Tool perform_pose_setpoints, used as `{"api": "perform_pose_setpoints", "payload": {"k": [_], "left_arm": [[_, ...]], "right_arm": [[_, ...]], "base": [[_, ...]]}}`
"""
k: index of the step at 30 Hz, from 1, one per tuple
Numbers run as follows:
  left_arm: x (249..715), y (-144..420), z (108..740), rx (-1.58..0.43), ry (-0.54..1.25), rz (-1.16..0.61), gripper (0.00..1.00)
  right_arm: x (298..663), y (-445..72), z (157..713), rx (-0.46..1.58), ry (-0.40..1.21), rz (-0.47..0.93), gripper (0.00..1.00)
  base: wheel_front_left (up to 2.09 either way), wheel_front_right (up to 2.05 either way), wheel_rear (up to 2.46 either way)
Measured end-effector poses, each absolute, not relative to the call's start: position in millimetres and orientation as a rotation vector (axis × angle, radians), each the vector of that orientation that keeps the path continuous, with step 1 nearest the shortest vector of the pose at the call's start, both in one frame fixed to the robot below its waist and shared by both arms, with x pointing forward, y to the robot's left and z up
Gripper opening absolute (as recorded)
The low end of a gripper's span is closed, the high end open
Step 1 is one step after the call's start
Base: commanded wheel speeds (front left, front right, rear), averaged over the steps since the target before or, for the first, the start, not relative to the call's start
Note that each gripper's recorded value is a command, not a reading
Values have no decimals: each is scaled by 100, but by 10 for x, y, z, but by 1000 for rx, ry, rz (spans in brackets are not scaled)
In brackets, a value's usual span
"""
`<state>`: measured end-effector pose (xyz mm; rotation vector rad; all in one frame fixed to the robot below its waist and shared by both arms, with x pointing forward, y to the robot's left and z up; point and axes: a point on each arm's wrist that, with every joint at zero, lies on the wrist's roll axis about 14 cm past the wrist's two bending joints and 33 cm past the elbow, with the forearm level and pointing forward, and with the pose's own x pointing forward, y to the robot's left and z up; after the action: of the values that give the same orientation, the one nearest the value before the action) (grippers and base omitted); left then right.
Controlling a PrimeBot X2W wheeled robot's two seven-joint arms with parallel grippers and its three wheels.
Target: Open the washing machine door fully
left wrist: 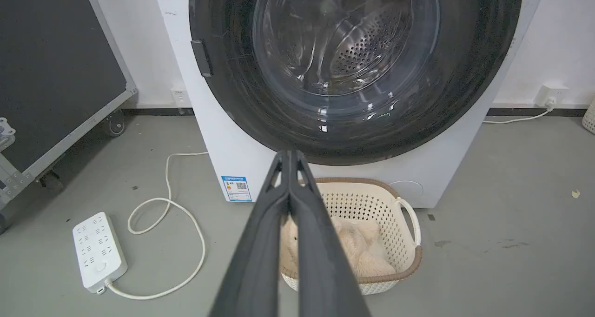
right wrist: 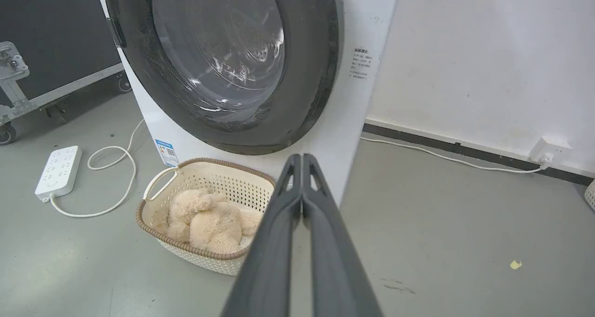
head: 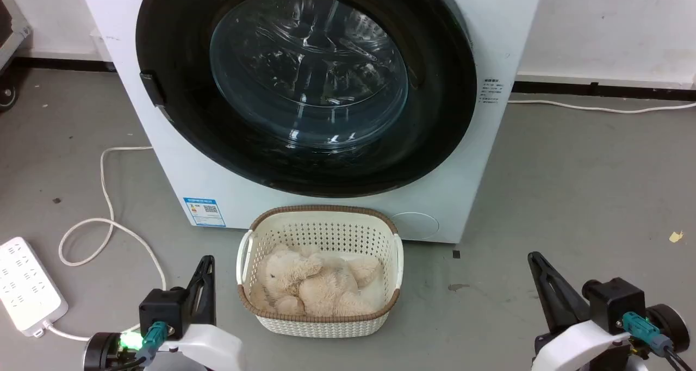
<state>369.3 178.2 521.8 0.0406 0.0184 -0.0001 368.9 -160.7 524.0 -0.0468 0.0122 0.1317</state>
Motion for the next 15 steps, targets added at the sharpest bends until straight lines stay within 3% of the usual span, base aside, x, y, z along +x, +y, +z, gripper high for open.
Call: {"api": "perform_pose_setpoints", "payload": {"k": [15], "left_arm": [[3693,1780,5218,41,18,-1,0]], "right_arm": [[3689,-1608,5240,-47,12,131,0]], "base": [[0,0,0]]}}
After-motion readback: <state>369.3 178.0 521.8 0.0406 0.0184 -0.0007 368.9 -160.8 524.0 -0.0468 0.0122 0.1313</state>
